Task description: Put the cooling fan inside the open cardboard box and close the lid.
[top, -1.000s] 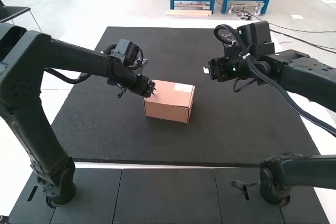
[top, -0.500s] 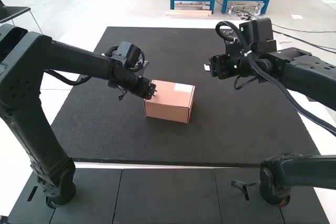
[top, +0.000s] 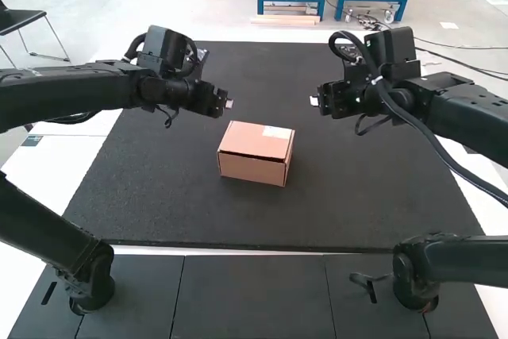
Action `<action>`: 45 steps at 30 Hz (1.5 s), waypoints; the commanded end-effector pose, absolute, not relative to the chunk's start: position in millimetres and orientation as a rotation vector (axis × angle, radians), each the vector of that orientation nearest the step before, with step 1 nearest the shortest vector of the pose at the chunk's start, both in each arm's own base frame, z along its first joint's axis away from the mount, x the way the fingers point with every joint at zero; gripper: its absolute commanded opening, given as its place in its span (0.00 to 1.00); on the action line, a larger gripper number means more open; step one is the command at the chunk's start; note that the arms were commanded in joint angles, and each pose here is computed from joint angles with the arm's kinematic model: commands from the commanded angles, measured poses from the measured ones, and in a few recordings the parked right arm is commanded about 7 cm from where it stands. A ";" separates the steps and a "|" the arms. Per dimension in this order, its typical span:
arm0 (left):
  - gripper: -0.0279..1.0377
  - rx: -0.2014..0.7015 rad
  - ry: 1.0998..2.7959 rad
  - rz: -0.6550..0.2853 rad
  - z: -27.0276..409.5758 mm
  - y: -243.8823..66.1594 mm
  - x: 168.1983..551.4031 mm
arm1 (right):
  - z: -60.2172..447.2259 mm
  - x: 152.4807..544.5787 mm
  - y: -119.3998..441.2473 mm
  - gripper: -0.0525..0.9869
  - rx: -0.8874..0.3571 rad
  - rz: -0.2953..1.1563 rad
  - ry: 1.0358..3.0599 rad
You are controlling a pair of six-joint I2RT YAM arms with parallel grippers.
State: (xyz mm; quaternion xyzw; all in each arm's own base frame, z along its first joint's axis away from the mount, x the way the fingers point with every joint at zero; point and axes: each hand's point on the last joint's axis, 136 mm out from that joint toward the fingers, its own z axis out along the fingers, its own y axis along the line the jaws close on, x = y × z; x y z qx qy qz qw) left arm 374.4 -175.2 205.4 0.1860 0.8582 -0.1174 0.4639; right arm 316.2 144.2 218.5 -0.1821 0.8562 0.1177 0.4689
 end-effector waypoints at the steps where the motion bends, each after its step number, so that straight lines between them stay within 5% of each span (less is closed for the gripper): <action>1: 0.93 0.362 2.021 -0.317 238.3 -163.6 372.6 | 247.6 319.4 139.5 0.79 -0.383 0.307 2.021; 10: 0.93 0.258 1.735 -0.347 291.4 -132.8 351.7 | 281.2 332.3 109.6 0.82 -0.193 0.266 1.858; 18: 0.93 0.202 1.700 -0.380 258.1 -117.2 339.2 | 278.3 335.0 54.5 0.82 -0.061 0.195 1.816; 25: 0.93 0.100 1.569 -0.301 248.1 -68.7 322.6 | 259.0 324.5 17.7 0.84 0.009 0.167 1.752; 33: 0.93 0.087 1.628 -0.287 218.5 -61.1 304.5 | 235.9 316.9 10.3 0.87 0.029 0.147 1.694; 45: 0.93 0.152 1.429 -0.343 241.0 -68.1 261.0 | 219.8 288.1 8.6 0.92 0.052 0.144 1.623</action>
